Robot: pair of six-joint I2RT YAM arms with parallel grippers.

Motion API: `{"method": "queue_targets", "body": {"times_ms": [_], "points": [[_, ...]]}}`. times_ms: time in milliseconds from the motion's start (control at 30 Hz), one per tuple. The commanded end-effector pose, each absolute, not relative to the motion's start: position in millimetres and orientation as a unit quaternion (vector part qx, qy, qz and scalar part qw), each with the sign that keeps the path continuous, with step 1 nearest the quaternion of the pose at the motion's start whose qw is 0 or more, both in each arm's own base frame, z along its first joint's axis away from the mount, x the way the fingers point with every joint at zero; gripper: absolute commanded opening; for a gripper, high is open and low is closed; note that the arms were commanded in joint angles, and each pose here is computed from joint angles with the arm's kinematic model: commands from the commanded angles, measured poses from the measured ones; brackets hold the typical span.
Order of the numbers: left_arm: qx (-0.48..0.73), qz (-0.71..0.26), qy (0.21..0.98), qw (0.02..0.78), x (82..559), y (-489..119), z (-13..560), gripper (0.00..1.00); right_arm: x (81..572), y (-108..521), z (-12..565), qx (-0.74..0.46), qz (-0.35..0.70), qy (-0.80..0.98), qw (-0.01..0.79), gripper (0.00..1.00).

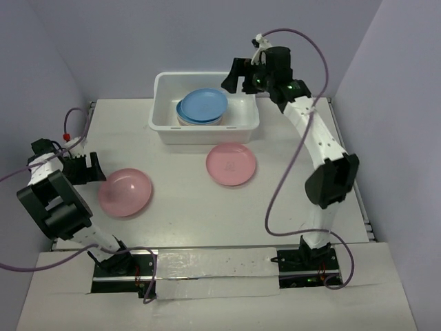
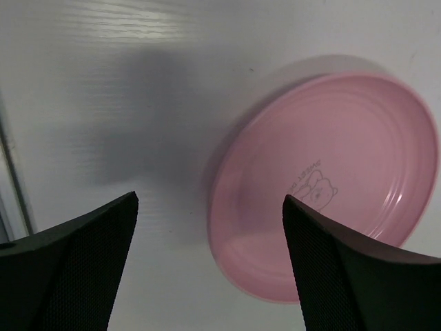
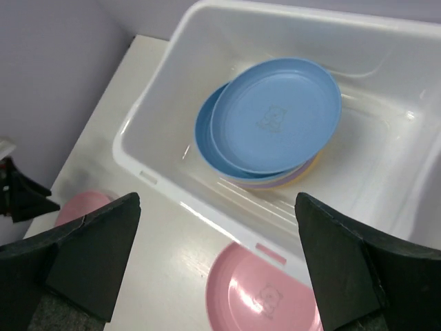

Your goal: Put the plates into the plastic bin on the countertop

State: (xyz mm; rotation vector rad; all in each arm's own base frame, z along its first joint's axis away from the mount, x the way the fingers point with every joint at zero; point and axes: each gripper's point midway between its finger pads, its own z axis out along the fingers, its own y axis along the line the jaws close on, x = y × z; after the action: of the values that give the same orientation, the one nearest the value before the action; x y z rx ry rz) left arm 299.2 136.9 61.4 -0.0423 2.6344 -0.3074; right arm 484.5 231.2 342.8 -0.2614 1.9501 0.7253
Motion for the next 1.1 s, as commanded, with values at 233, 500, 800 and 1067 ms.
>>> {"method": "queue_targets", "body": {"times_ms": [233,500,800,1067], "points": [[0.052,-0.155,0.963,0.213,311.2,126.2,8.9,0.74,408.5,112.0,271.9,-0.076,0.218,0.865,0.446,1.00],[0.064,-0.157,0.961,0.218,309.8,108.1,16.0,0.22,370.6,61.2,207.3,0.012,0.156,0.903,0.401,1.00],[0.077,-0.184,0.937,0.288,324.2,92.1,101.1,0.00,346.5,56.5,139.3,0.068,0.161,0.930,0.323,1.00],[0.101,-0.211,0.884,0.404,369.0,57.5,242.6,0.00,348.0,58.3,106.1,0.110,0.167,0.935,0.292,1.00]]}}
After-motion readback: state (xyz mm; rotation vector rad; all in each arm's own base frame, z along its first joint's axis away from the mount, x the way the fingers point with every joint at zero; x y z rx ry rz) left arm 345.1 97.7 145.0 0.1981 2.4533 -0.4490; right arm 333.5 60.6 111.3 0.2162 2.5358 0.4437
